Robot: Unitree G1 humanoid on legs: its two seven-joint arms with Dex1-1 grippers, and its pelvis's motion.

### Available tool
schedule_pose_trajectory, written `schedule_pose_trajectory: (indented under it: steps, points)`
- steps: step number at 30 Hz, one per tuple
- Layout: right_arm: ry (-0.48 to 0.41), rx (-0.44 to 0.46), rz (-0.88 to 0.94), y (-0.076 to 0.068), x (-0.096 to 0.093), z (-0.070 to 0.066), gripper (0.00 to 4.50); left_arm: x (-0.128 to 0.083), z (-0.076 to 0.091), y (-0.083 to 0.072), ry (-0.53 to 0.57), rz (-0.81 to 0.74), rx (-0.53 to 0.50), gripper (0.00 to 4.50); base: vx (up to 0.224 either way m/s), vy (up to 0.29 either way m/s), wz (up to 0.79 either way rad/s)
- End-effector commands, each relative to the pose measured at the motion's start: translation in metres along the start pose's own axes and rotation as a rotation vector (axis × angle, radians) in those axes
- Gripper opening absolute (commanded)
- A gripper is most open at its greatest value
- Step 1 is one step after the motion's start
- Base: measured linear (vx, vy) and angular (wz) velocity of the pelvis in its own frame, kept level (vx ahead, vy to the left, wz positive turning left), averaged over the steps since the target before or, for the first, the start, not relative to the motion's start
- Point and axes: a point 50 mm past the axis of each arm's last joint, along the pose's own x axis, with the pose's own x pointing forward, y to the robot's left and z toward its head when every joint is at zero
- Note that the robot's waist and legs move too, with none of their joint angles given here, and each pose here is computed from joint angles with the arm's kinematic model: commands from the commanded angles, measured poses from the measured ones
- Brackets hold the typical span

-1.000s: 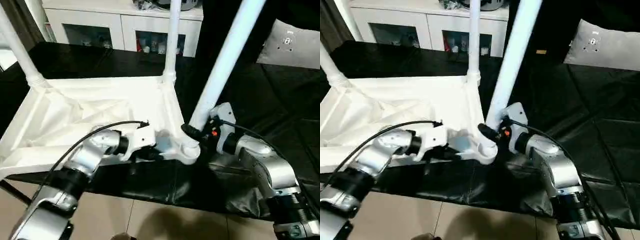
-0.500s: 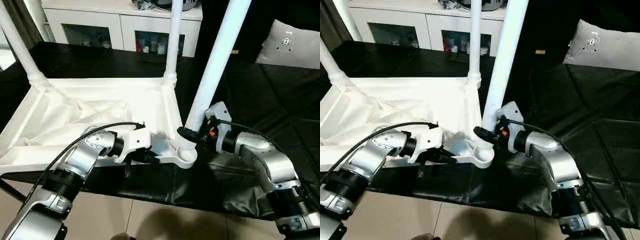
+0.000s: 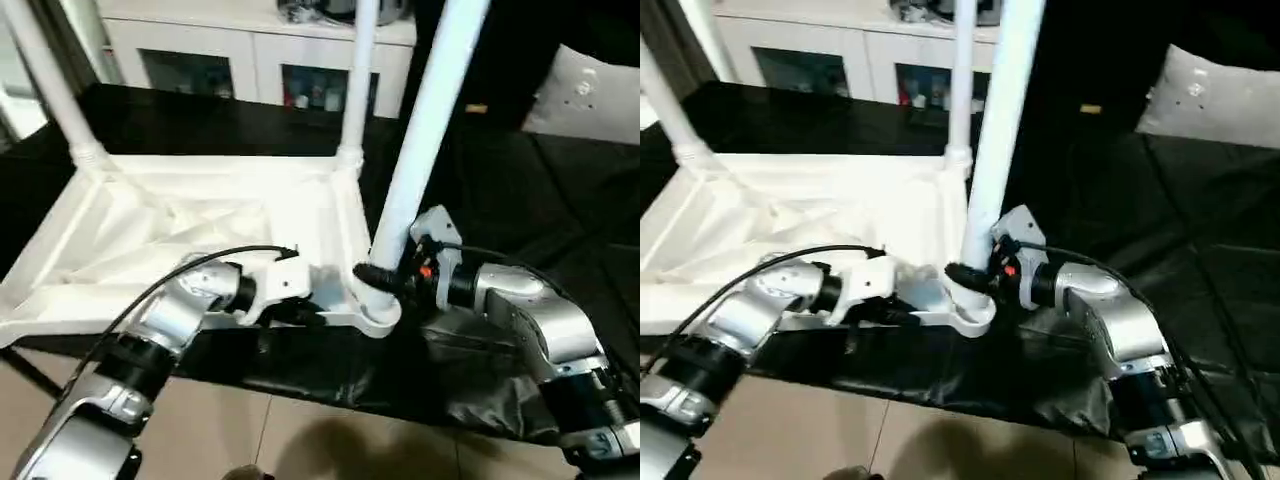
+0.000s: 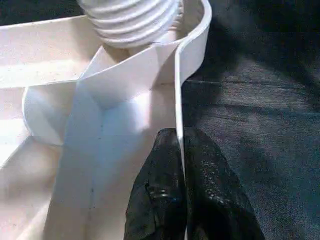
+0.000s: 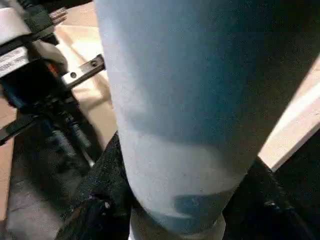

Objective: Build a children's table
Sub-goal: Insert table leg to table base

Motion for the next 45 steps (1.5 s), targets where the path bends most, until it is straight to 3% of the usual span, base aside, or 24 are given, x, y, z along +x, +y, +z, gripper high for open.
schedule_pose_trajectory:
  steps: [1,10,31,38,45]
  points:
    - [0.018,0.007,-0.003,-0.001,-0.005,-0.002,1.91,0.0,-0.02,-0.001,0.115,0.052,-0.049,0.0,0.0,0.0,0.0]
    - [0.051,0.006,0.014,-0.002,-0.008,-0.002,1.91,0.001,-0.016,0.006,0.093,0.087,-0.049,0.0,0.0,0.0,0.0]
    - [0.06,0.089,-0.004,-0.012,0.006,-0.016,1.91,0.001,-0.01,0.001,0.04,-0.008,-0.019,0.0,0.0,0.0,0.0]
    - [0.003,0.169,-0.011,-0.014,0.005,-0.025,1.91,0.004,-0.007,0.004,0.016,0.025,-0.023,0.0,0.0,0.0,0.0]
    - [-0.142,0.266,-0.082,-0.013,0.005,-0.032,1.91,0.007,-0.003,0.006,-0.008,0.049,-0.033,0.0,0.0,0.0,0.0]
